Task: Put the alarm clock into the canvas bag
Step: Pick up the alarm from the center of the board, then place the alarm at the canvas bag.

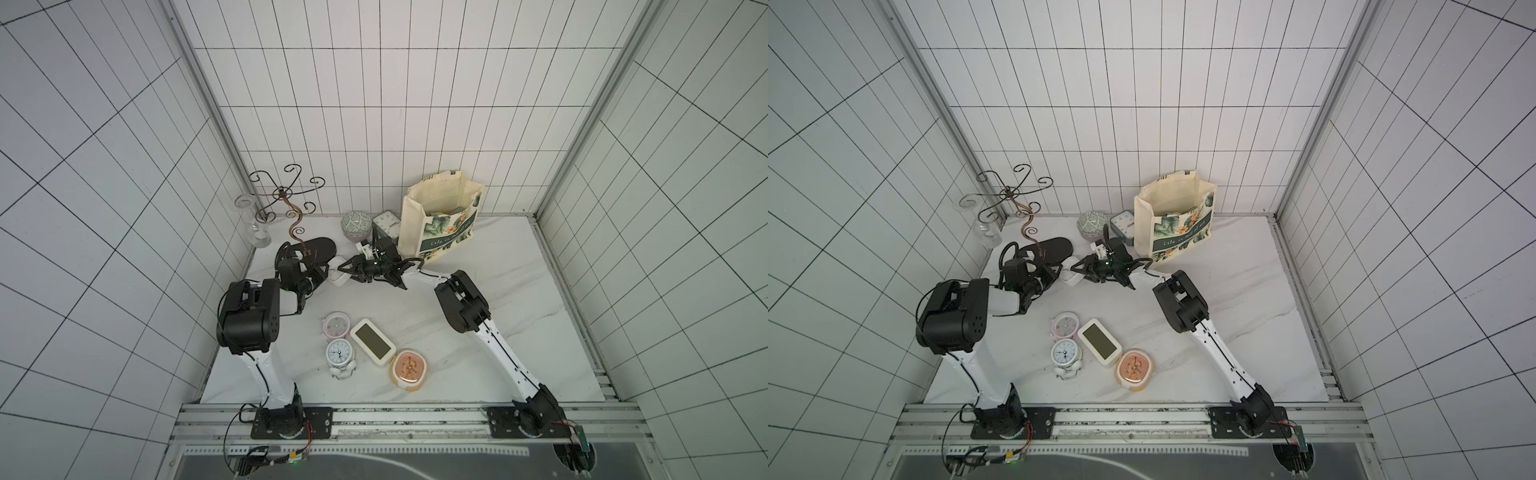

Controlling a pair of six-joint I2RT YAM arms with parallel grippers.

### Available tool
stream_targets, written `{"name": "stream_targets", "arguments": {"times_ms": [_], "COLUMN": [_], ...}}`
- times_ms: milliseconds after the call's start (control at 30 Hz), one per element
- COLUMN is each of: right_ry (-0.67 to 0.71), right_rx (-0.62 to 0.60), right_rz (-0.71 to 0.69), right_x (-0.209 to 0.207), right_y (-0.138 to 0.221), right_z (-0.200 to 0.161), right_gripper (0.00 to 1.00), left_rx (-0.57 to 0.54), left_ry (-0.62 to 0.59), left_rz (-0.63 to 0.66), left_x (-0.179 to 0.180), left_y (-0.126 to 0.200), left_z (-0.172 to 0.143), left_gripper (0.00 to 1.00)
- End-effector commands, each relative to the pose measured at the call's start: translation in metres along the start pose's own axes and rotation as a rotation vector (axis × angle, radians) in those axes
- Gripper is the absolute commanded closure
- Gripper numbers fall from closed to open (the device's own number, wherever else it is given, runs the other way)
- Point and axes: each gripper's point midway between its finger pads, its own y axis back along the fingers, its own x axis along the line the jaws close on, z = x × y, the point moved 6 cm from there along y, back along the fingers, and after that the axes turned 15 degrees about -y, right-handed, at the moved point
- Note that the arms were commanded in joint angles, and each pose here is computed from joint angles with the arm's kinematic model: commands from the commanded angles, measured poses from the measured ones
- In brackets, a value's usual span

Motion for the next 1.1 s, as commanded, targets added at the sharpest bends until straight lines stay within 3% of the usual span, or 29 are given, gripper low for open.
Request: {"name": "stream_targets", "arguments": {"times_ms": [0, 300, 600, 800, 1067], "right_ry": [0.211, 0.511, 0.798, 0.885, 0.849], "right_rx": [-0.076, -0.320, -0.598, -0.780, -0.990], "right_rz": [0.045, -0.072, -0.174, -0.202, -0.340], "right_x": [0.066, 0.140, 0.232, 0.278, 0.283], "right_y": [0.024, 0.100, 0.194, 0.268, 0.347], "right_z": [-0.017, -0.041, -0.057, -0.040, 0.028], "right_gripper": [0.62, 0.66, 0.66, 0.66, 0.66], "left_rx": [-0.032, -0.171, -0.250, -0.233, -0.228], "left_ry": [-0.012, -0.043, -0.206, -0.337, -0.401], "left_rz": [-0.056, -0.150, -0.311, -0.473, -0.555], "left_x": [-0.019, -0.074, -0.149, -0.206, -0.266], "left_y": [0.012, 0.079, 0.136, 0.138, 0.110], "left_z": [0.006, 0.032, 0.047, 0.052, 0.061], "left_gripper": [0.58, 0.40, 0.34, 0.33, 0.33]}}
